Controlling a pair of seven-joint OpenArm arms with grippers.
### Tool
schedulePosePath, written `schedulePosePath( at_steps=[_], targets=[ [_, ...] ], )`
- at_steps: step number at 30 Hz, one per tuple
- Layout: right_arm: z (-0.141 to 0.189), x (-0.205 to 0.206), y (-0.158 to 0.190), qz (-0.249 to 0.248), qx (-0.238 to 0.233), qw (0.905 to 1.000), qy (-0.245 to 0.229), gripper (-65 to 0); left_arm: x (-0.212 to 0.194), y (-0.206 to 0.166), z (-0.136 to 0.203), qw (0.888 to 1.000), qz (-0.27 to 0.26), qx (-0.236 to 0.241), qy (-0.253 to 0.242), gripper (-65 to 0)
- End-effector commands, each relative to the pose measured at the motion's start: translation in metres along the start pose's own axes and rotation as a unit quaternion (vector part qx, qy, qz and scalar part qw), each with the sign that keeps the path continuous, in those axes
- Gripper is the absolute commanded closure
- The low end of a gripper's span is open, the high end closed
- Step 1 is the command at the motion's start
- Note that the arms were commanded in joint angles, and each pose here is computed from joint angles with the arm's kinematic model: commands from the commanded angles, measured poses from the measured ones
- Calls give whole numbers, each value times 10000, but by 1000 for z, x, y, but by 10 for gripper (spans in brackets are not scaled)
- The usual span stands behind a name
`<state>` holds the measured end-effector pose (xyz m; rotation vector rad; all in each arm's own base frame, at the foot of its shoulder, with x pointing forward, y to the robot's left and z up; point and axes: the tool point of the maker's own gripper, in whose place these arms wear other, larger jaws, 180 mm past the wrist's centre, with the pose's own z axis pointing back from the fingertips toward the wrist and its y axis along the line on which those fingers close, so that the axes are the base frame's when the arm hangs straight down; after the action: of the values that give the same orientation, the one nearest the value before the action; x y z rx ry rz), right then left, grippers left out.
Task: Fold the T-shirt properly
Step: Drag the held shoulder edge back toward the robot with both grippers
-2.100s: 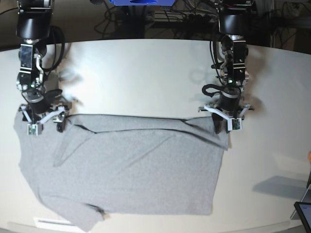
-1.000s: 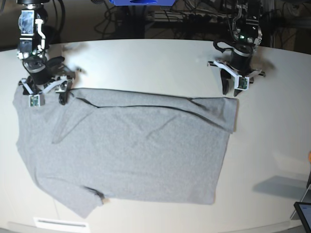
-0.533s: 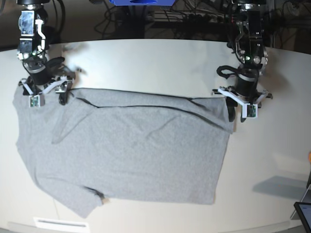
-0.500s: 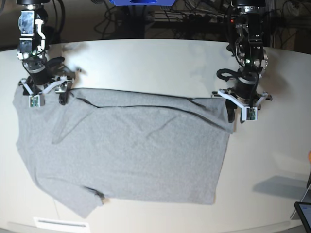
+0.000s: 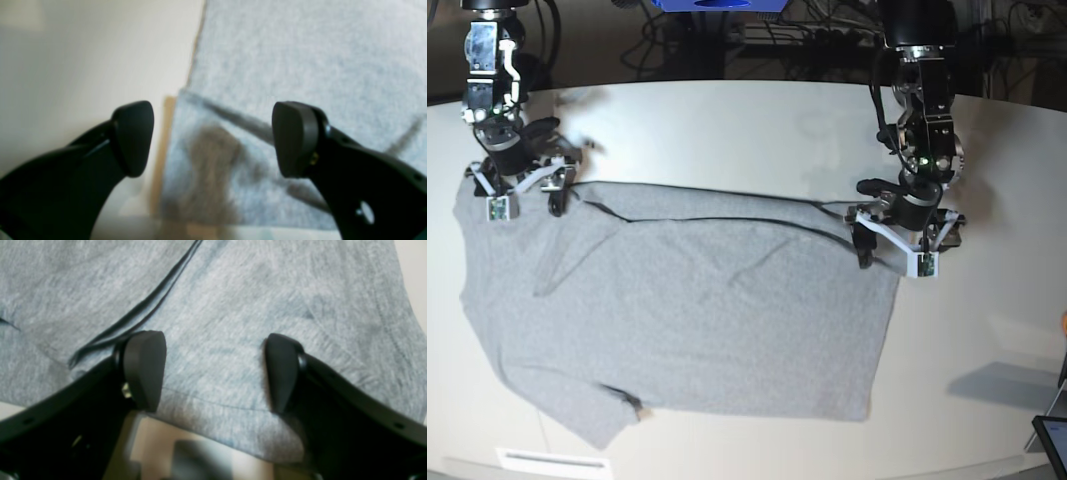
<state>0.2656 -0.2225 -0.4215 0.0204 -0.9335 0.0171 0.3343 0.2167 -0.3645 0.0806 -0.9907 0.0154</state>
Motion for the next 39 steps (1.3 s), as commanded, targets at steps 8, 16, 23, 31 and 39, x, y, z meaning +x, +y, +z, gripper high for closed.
schedulePosePath(
  at_steps=[8,16,23,31,39],
  targets=[
    [2,-14,-3,54,0,9994,352,-448,-28,-5,-11,9994,42,-22,349,-543],
    [6,-22,-4,57,-8,9990,450,-448,-60,11,8,9974,-219,80,687,-543],
    [13,-37,-3,57,-3,9981,611,-448,-72,26,31,9956,-495,153,783,-543],
    [31,-45,4,117,68,9977,658,-448,-87,40,54,9941,-486,324,915,-543],
    [47,-55,10,161,126,9969,762,-448,-87,35,77,9936,-660,243,886,-543]
  ],
)
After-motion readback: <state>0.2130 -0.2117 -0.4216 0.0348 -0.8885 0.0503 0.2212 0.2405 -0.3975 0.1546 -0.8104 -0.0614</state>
